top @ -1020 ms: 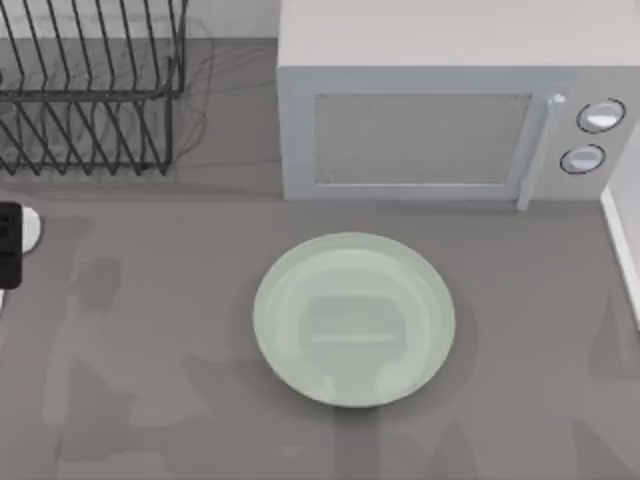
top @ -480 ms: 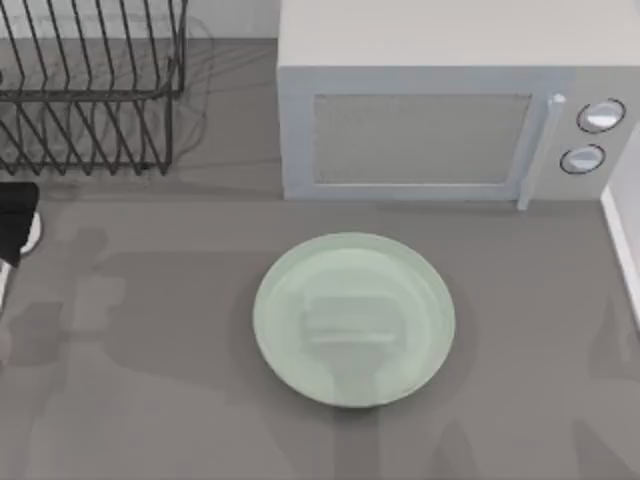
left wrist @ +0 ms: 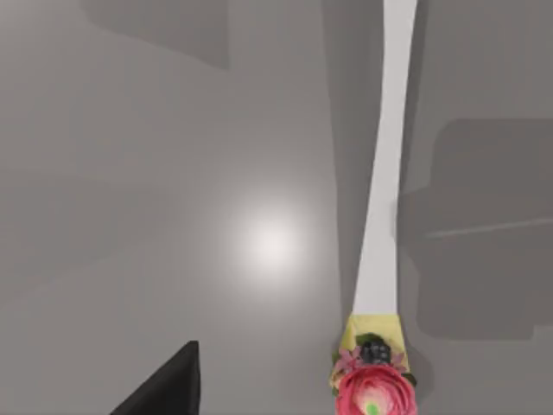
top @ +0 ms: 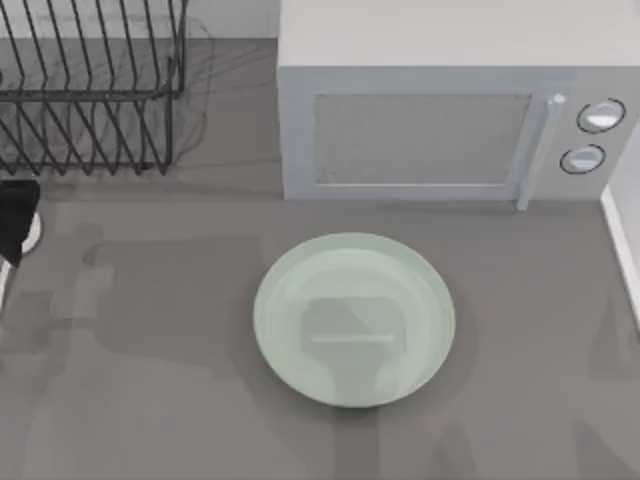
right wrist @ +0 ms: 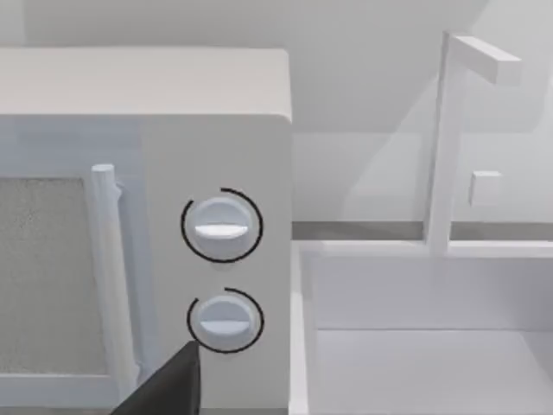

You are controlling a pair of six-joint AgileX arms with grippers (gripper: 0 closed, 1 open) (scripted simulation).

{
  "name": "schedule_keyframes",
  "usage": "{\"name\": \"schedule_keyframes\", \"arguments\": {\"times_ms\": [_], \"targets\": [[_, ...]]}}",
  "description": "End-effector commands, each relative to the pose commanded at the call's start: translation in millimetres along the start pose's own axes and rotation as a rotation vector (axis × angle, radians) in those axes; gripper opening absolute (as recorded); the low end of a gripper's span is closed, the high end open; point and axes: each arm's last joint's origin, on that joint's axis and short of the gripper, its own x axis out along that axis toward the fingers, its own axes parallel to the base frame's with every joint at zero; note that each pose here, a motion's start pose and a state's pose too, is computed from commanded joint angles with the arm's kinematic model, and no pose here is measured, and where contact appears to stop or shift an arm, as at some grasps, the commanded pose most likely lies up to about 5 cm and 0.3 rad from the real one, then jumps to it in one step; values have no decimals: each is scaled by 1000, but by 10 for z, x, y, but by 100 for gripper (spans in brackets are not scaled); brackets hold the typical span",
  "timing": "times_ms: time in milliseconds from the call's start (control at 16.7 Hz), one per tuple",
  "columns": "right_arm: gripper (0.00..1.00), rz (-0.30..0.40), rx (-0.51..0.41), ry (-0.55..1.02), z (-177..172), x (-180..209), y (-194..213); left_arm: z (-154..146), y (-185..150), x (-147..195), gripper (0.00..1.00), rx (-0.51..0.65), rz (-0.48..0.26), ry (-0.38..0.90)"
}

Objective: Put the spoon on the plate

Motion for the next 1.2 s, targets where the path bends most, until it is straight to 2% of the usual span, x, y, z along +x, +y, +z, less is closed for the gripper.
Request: {"name": "schedule_keyframes", "arguments": {"times_ms": [180,660,960,1200], "targets": [[100,0,0,0,0,0,0,11,9,117,100,-4,-1,4],[100,0,0,0,0,0,0,10,20,955,100,-5,0,0],[100,0,0,0,0,0,0,0,19,1002,100,-5,0,2],[100,0,0,0,0,0,0,0,19,1002,70,-5,0,2]]}}
